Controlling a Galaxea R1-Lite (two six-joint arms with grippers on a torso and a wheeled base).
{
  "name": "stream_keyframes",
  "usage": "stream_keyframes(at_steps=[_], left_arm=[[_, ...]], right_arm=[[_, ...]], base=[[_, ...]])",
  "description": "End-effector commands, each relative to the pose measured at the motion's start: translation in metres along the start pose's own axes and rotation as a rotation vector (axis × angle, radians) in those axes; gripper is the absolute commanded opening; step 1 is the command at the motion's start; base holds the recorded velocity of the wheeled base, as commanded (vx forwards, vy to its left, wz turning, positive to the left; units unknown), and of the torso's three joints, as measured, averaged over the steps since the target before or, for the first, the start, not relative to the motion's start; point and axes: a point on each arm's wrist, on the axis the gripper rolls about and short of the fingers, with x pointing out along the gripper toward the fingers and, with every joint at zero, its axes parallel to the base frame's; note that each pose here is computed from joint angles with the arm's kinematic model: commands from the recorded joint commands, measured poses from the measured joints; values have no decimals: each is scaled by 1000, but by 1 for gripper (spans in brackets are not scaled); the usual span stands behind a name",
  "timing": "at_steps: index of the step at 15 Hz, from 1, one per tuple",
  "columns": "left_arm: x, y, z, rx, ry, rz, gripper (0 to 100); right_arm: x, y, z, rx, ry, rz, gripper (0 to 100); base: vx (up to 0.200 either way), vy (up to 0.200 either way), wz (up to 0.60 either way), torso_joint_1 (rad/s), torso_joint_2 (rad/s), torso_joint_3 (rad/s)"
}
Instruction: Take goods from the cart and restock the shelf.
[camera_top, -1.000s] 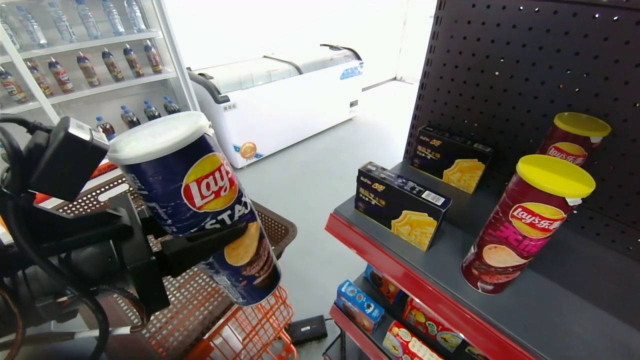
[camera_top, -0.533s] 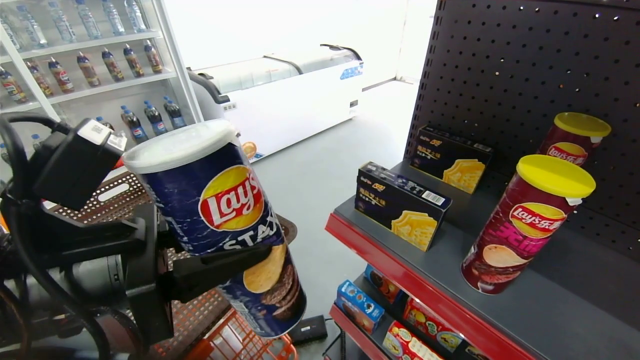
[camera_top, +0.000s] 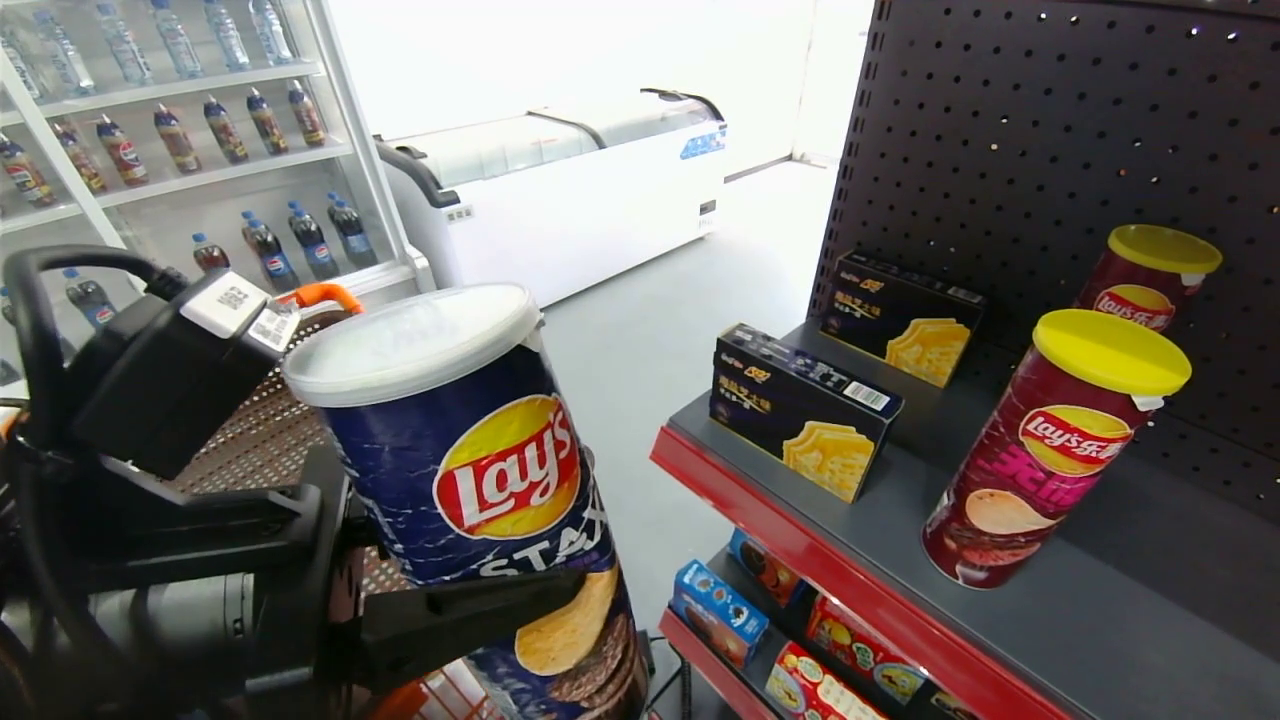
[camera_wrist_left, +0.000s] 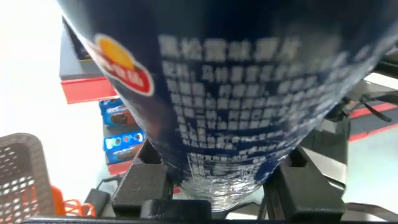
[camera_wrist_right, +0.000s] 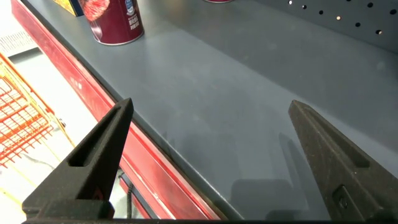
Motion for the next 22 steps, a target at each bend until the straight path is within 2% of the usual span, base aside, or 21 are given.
stream_keyframes(at_steps=[1,3,8,12,22], left_arm=[[2,-6,0,7,2,-35,0],[2,-10,0,13,1,-52,0],[0,-18,1,26,-6,-90,0],[-7,-30,0,31,6,-135,0],[-8,-31,1,35,2,-139,0]], right_arm=[[0,0,0,0,1,1,100],[0,0,0,0,1,2,100],[0,0,0,0,1,1,100],[0,0,0,0,1,1,100],[0,0,0,0,1,-1,100]], base=[[0,0,0,0,0,0],[0,0,0,0,0,0],[0,0,-600,2,3,6],[0,0,-600,2,1,4],[0,0,-600,3,4,1]])
